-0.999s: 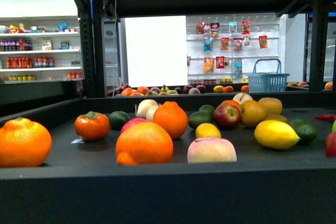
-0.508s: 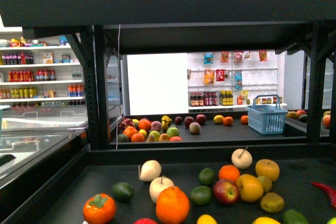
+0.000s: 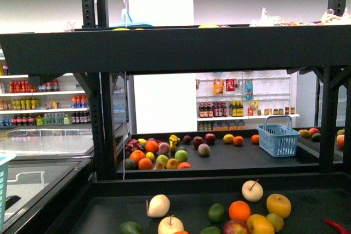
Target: Pick lemon from shelf
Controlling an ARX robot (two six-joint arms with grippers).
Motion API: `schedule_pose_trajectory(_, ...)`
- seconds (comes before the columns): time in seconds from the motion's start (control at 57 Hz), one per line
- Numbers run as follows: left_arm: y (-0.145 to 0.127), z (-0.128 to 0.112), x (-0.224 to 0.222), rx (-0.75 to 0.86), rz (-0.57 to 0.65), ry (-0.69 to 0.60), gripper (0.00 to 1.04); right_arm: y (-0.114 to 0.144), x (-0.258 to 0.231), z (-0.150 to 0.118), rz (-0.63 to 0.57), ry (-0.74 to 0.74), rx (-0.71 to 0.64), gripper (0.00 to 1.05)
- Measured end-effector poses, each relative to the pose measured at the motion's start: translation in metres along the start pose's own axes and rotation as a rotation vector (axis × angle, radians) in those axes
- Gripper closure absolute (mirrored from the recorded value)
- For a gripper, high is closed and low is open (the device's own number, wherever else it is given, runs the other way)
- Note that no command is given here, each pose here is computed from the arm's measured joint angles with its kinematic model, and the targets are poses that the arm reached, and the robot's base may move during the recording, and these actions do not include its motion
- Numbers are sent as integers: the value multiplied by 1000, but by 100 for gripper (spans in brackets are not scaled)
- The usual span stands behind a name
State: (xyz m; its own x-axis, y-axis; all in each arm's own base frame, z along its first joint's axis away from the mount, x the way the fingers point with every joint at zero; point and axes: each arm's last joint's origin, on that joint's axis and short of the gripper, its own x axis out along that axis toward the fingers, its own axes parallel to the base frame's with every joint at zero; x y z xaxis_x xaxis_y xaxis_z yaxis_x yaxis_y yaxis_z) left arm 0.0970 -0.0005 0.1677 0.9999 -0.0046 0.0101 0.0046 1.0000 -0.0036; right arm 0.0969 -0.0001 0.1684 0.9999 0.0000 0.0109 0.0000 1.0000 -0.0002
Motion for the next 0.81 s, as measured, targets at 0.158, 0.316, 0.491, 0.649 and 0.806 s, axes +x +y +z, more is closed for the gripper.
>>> schedule_pose_trajectory(0.158,-2,-2,2,-206,-72,195,8,0,0,0,0,0,0,7)
schedule_pose_trajectory(0.316,12,35,26,-684,-74,252,8,0,0,0,0,0,0,7)
schedule_pose_trajectory(0.491,50,79,76,-938,10,230,8,0,0,0,0,0,0,7)
schedule_pose_trajectory(0.649,92,105,128,-1085,97,210,8,0,0,0,0,0,0,7)
schedule_pose_trajectory(0.806,129,119,164,-1190,145,177,8,0,0,0,0,0,0,7)
